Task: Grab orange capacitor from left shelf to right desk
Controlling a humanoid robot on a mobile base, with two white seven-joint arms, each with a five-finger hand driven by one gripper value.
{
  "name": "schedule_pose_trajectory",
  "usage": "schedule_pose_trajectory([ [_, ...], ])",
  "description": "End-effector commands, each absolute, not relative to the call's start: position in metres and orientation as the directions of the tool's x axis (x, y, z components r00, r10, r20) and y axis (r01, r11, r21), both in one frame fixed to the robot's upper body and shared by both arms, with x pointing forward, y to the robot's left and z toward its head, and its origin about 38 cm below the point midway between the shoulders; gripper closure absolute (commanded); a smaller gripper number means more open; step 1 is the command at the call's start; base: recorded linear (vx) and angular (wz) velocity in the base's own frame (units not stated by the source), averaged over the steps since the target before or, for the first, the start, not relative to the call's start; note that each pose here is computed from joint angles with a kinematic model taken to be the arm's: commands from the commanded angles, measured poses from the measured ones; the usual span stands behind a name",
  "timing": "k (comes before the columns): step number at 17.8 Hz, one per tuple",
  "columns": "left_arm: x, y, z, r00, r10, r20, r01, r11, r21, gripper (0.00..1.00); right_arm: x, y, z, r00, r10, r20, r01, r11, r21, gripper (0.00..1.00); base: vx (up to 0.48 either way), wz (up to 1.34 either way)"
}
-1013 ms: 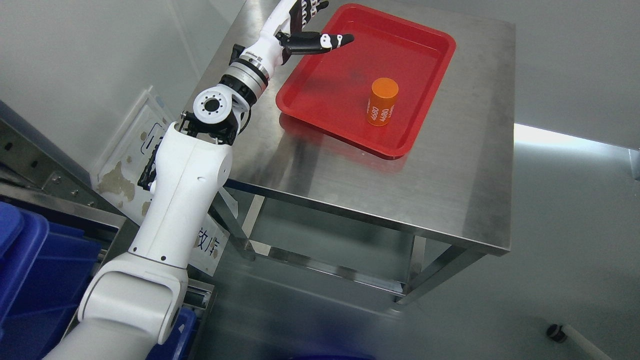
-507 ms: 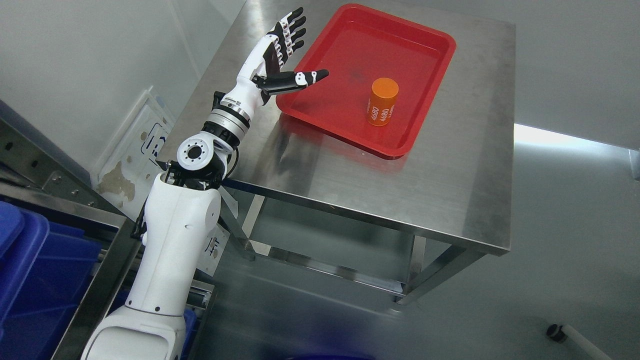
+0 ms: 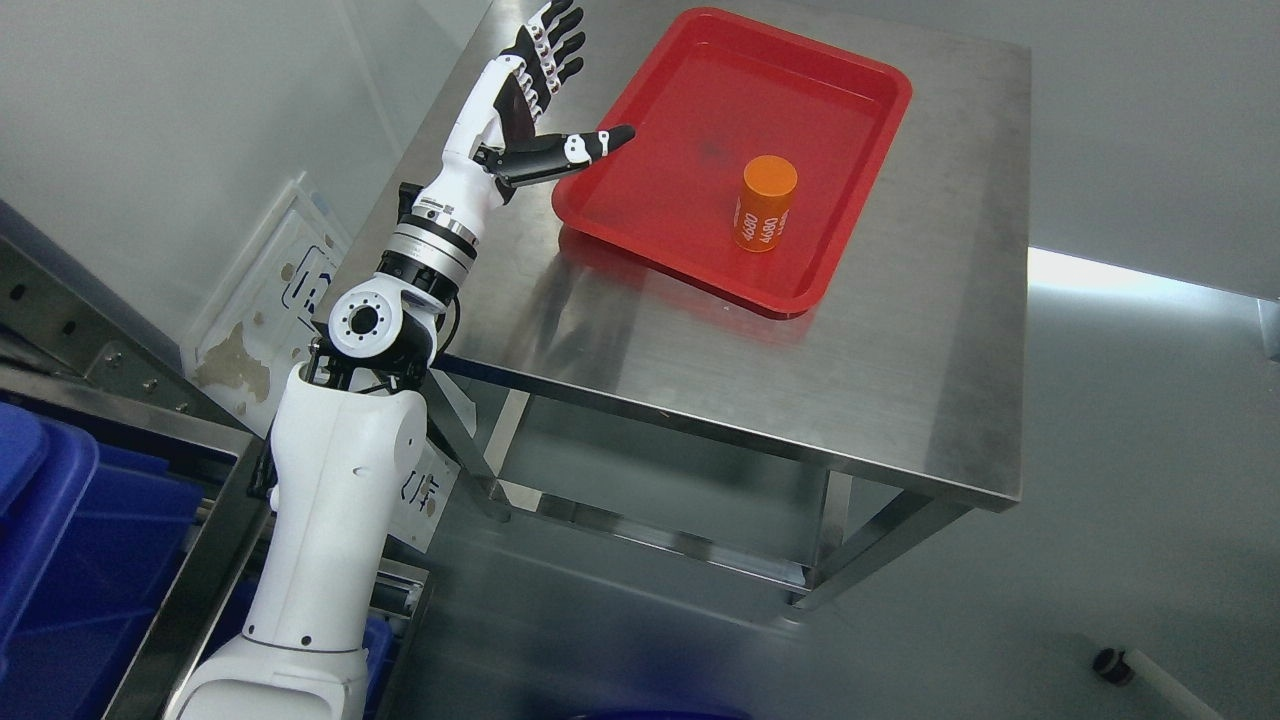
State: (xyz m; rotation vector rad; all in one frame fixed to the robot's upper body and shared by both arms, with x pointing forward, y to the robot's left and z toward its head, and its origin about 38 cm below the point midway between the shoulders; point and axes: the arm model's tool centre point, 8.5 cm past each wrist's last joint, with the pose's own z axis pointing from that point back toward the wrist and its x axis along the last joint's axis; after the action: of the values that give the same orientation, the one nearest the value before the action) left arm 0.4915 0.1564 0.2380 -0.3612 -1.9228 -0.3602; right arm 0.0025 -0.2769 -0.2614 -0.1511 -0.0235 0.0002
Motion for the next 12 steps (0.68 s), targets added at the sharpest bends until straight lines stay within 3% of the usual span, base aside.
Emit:
schedule_pose_trajectory([
  [1,0.4854,0.1703,0.2589,-0.42,0.078,0.904,0.386,0.917,0.1,0.0,-0.0064,-0.2884,-0.2604,1.0,-0.002,0.018,0.005,0.986,-0.169,0.0,0.0,0.0],
  [12,0.4847,0.1702,0.2604,-0.423,0.082,0.902,0.387,0.917,0.099,0.0,-0.0064,-0.2884,-0.2604,1.0,-0.002,0.018,0.005,0.986,-0.169,0.0,0.0,0.0],
])
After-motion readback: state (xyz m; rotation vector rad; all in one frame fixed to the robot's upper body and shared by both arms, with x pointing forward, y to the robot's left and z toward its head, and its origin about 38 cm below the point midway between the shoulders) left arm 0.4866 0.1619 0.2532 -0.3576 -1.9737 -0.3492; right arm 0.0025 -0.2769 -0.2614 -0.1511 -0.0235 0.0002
